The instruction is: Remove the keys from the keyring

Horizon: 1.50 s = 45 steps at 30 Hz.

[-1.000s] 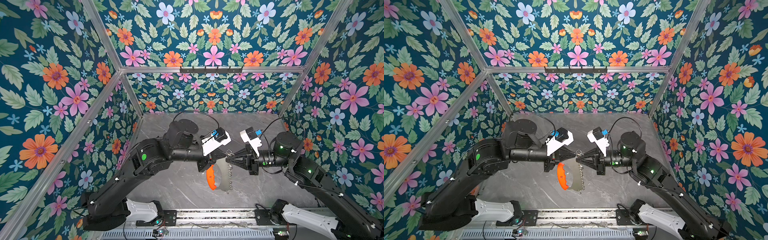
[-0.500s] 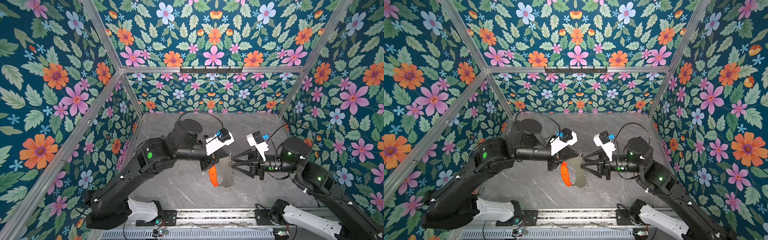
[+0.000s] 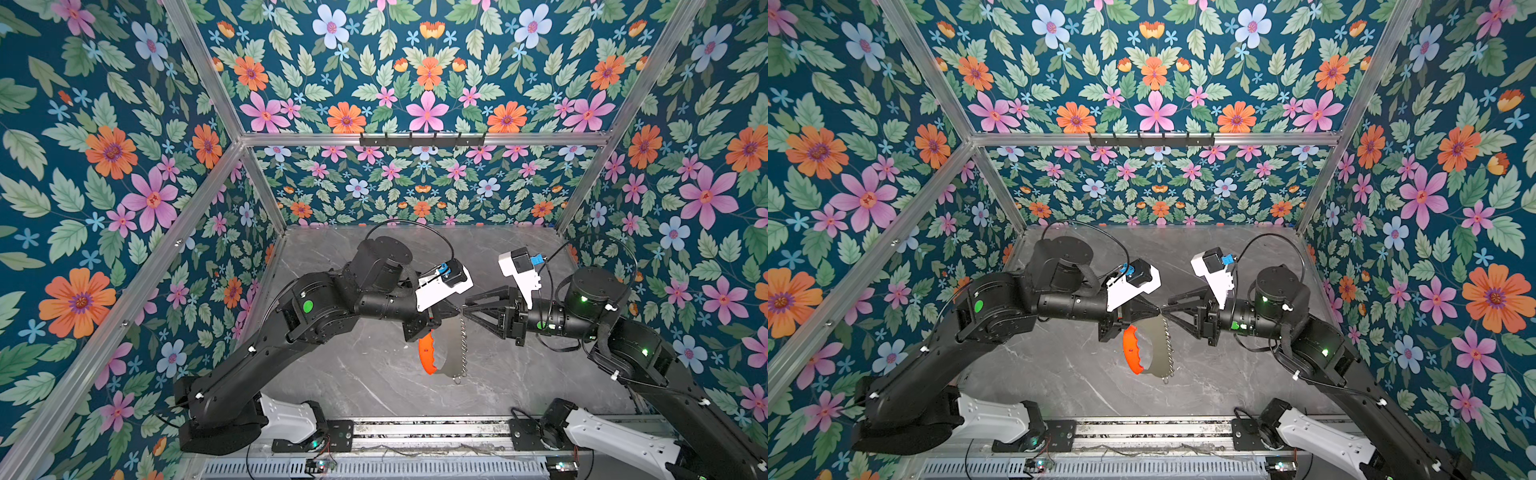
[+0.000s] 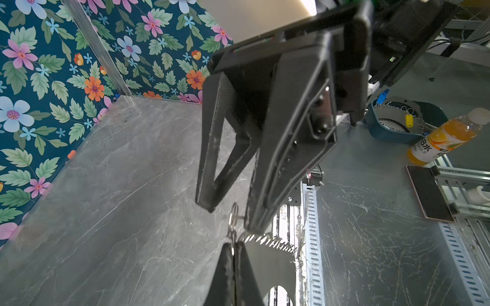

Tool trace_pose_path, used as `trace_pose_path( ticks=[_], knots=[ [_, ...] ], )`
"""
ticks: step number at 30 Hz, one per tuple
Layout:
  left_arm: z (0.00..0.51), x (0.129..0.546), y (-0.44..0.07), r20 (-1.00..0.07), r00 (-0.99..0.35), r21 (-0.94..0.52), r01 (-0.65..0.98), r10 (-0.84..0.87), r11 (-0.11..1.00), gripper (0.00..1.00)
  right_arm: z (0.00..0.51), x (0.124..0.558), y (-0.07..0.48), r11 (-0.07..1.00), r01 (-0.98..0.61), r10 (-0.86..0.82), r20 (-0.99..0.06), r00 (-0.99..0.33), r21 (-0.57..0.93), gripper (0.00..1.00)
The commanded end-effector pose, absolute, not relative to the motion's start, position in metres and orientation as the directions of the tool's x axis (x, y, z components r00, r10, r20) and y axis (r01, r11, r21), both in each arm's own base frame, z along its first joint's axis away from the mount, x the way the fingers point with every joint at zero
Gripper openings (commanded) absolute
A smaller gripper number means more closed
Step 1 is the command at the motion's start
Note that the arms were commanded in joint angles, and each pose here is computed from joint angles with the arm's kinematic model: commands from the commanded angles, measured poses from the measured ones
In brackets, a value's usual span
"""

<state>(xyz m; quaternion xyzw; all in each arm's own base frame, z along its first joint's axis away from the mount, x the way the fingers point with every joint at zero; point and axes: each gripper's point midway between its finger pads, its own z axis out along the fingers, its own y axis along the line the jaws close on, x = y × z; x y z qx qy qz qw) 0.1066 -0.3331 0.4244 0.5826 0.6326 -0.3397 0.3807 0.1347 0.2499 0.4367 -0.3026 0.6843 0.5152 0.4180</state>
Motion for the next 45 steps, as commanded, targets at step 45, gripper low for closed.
trace_pose_path(
  ticks=[45],
  knots=[
    [0.450, 0.108, -0.333, -0.935, 0.029, 0.071, 0.992, 0.355, 0.107, 0.00, 0.409, 0.145, 0.260, 0.326, -0.770, -0.037, -0.806, -0.591, 0.549, 0.00]
  ],
)
